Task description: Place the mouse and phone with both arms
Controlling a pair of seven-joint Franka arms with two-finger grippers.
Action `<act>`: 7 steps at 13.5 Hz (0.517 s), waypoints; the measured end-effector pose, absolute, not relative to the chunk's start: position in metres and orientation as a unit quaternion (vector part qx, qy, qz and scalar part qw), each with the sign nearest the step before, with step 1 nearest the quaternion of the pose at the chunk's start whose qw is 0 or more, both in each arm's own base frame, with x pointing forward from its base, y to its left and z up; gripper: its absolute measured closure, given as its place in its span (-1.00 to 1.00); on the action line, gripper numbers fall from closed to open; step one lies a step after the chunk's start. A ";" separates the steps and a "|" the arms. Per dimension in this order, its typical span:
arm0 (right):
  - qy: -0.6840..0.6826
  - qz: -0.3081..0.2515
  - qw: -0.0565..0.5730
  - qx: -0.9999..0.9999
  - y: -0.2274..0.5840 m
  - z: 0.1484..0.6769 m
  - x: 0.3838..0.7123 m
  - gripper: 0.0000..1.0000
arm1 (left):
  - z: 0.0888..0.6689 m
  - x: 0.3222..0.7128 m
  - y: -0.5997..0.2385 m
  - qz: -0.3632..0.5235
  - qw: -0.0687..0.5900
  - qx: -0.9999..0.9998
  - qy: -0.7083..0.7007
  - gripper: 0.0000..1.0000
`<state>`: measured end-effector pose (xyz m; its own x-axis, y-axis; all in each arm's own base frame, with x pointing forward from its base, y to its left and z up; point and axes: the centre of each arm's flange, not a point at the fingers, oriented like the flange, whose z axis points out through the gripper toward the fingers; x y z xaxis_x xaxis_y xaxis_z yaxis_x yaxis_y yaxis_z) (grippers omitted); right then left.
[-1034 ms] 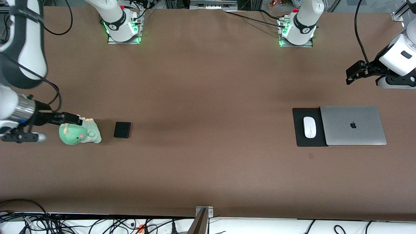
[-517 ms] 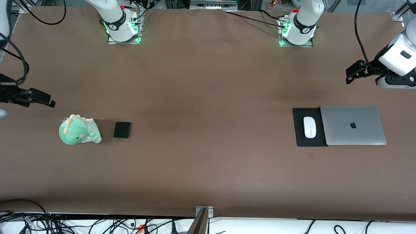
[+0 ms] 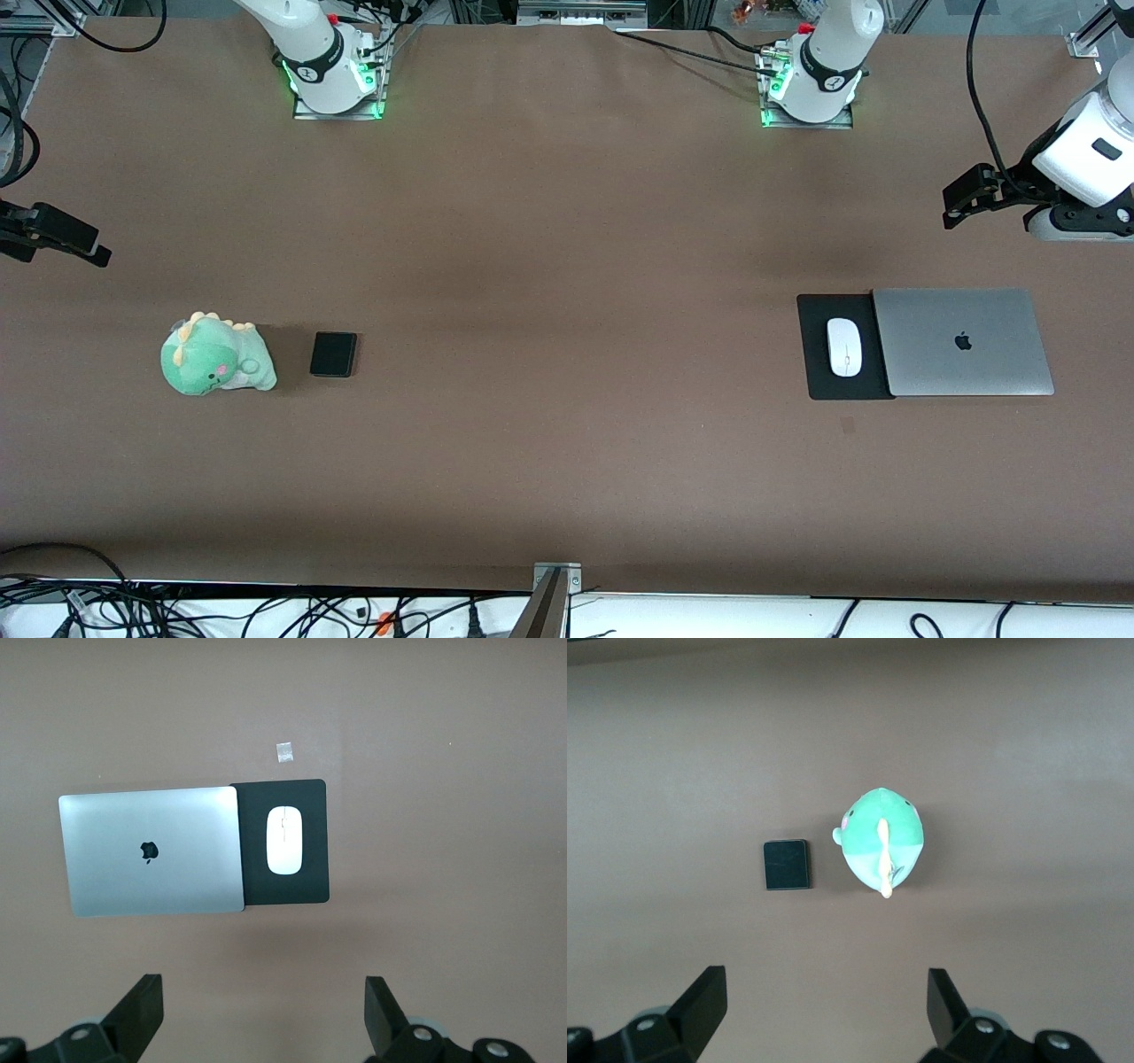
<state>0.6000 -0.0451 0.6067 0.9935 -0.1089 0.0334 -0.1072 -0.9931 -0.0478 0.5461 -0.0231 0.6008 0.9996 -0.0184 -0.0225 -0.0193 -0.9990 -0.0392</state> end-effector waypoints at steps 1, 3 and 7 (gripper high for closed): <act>0.058 -0.017 0.023 -0.998 -0.042 0.606 0.600 -1.00 | 0.601 0.546 -0.023 0.011 0.020 -1.000 0.009 -1.00; 0.063 -0.016 0.024 -0.998 -0.040 0.605 0.601 -1.00 | 0.601 0.546 -0.023 0.011 0.020 -1.000 0.009 -1.00; 0.066 -0.012 0.023 -0.998 -0.040 0.600 0.603 -1.00 | 0.601 0.546 -0.021 0.011 0.020 -1.000 0.007 -1.00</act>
